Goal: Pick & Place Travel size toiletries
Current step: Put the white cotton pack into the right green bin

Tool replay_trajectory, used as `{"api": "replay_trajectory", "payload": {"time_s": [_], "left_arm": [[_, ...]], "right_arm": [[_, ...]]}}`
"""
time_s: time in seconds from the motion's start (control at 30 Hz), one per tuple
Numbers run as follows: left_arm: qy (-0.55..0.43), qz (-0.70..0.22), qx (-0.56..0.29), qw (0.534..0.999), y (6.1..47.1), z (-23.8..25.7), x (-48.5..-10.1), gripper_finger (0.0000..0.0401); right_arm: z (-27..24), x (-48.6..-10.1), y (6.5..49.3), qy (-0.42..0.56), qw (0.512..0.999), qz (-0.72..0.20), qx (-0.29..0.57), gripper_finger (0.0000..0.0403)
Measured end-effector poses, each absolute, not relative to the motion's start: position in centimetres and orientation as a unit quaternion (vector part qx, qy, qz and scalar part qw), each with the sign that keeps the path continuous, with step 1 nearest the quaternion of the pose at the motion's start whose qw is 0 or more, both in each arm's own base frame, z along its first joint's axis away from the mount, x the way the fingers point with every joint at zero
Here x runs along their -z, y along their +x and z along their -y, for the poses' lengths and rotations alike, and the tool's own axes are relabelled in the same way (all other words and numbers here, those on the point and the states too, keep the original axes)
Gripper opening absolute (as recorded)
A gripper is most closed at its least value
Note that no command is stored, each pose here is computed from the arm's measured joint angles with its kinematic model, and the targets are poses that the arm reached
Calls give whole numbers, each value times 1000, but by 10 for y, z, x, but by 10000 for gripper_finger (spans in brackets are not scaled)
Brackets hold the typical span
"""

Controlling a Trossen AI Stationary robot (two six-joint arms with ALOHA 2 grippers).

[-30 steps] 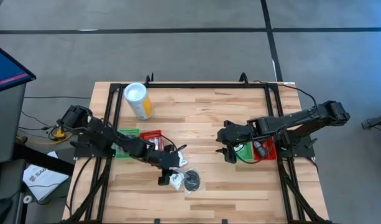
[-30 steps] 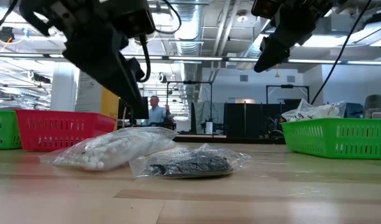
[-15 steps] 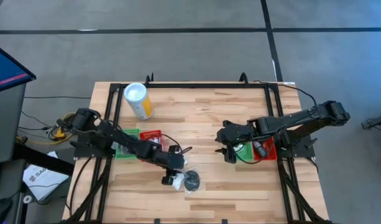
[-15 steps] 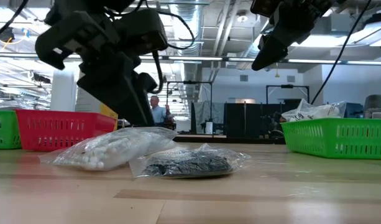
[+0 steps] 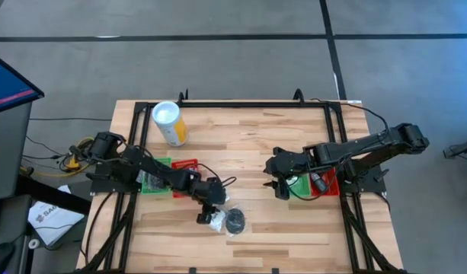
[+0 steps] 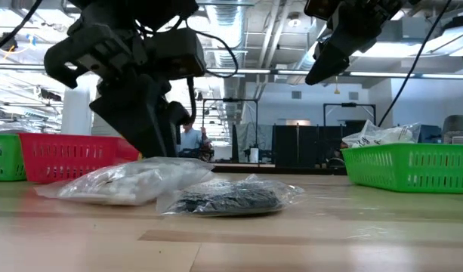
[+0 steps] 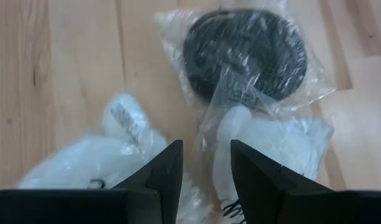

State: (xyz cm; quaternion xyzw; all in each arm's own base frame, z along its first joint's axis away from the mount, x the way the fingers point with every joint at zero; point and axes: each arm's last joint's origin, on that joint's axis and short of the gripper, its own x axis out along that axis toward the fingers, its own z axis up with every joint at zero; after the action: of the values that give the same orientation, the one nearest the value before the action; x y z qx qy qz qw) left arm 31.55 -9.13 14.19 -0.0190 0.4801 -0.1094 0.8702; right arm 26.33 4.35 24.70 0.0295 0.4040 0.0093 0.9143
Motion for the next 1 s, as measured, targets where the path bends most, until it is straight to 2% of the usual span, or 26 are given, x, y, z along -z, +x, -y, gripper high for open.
{"api": "replay_trajectory", "payload": {"time_s": [0.3, 0.43, 0.63, 1.0], "left_arm": [[-23, -491, 115, 863, 314, 90, -141, 117], [-22, -507, 114, 854, 311, 90, -139, 86], [-20, -507, 115, 854, 311, 90, -139, 9], [-19, -508, 110, 854, 311, 90, -140, 0]], "right_arm": [[-43, -247, 263, 29, 914, -404, -9, 227], [-43, -247, 263, 29, 914, -404, -9, 227], [-43, -247, 263, 29, 914, -404, -9, 227], [-43, -247, 263, 30, 914, -404, -9, 227]]}}
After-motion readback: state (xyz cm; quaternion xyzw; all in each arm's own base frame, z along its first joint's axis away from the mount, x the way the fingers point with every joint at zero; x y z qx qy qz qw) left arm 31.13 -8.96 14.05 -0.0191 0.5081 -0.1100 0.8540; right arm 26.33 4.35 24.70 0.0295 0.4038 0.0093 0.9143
